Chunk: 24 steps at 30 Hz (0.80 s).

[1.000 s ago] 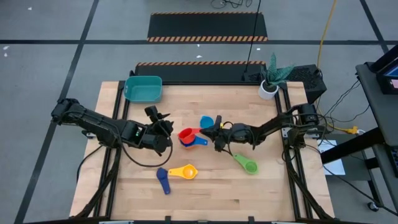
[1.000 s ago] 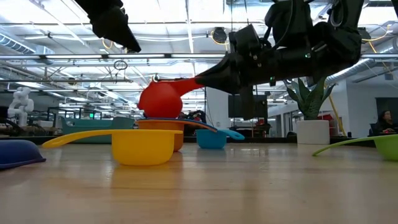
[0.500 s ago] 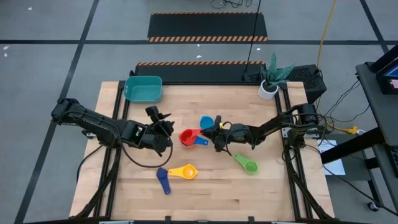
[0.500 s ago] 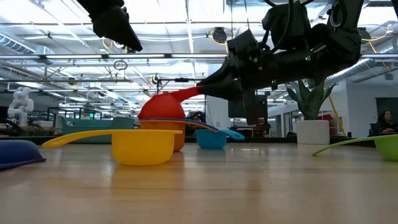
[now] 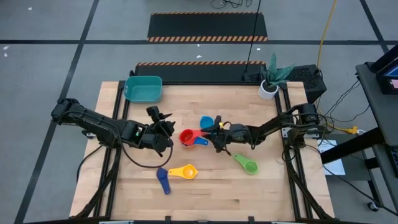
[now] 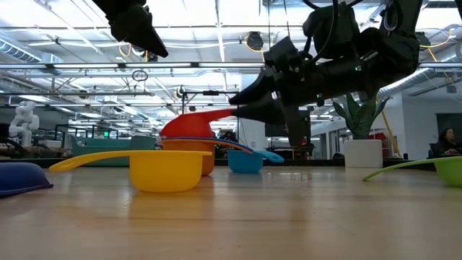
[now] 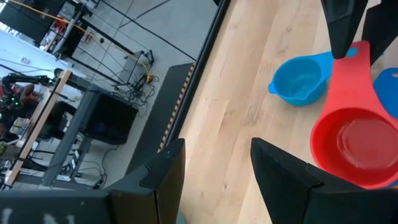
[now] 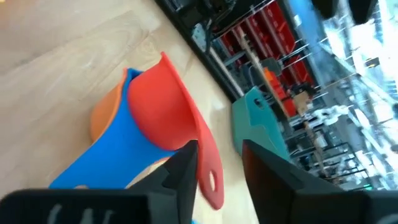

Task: Nest measuring cups in basket
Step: Stack the red measuring cup on top of the blue measuring cup

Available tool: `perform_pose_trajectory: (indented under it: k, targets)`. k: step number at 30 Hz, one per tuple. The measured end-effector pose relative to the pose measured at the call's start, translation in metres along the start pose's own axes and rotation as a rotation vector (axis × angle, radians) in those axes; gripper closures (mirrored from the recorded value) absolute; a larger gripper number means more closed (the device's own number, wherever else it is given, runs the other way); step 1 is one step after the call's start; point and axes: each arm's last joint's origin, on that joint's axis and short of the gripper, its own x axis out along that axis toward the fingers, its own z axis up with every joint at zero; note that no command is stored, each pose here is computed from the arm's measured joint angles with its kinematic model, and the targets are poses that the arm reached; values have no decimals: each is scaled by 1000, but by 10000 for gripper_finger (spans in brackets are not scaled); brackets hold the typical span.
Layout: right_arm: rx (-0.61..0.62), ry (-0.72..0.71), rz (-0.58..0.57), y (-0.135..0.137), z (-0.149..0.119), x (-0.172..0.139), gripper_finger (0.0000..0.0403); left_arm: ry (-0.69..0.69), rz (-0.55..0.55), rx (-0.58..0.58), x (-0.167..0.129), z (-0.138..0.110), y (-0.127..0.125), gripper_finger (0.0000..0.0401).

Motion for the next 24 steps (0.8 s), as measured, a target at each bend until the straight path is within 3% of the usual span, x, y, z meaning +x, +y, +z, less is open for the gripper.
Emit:
perform_pose_trajectory:
  k: [6,24]
  targets:
    - [7,7,28,5,2,-1,260,0,0,-3,0,0,0,215]
    - [39,-22,46,10,9,-3,259,0,0,-6,0,0,0,215]
